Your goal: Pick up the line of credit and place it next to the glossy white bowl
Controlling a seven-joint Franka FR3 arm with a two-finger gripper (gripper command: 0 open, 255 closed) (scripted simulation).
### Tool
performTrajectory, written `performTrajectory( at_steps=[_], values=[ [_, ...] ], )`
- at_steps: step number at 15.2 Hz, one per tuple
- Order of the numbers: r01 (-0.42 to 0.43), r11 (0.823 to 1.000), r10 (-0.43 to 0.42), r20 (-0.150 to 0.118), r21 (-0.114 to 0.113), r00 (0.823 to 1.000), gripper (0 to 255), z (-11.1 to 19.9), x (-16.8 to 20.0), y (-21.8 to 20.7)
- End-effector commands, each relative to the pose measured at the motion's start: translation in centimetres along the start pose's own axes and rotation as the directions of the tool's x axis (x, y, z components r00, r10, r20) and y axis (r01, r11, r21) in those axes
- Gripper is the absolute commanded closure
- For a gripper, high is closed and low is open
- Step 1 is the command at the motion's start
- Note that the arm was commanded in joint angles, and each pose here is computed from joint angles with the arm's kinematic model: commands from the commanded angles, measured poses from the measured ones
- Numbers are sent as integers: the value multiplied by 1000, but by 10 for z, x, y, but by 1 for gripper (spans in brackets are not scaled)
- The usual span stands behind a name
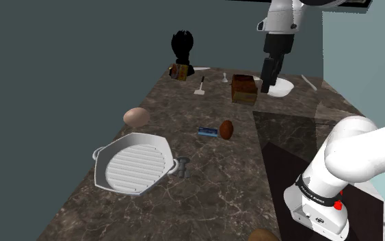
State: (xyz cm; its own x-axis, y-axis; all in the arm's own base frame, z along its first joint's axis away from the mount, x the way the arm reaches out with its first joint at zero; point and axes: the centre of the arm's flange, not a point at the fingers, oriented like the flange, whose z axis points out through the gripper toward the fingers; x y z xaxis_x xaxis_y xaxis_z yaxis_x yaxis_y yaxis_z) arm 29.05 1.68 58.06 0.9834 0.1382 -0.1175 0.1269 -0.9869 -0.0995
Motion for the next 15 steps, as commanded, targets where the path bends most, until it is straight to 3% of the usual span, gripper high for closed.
performTrajectory(
  at_steps=[1, 4, 8, 11, 15],
  values=[
    [0, 1000, 0, 0, 0, 1000, 0, 0, 0, 0],
    [70, 998, -70, -92, -1, 993, 0, 34, 6, 2],
    [163, 987, -162, -213, -13, 964, 0, 79, 20, 4],
    [230, 973, -228, -301, -29, 926, 0, 111, 34, 5],
    [315, 947, -311, -411, -60, 857, 0, 152, 57, 4]
  ],
)
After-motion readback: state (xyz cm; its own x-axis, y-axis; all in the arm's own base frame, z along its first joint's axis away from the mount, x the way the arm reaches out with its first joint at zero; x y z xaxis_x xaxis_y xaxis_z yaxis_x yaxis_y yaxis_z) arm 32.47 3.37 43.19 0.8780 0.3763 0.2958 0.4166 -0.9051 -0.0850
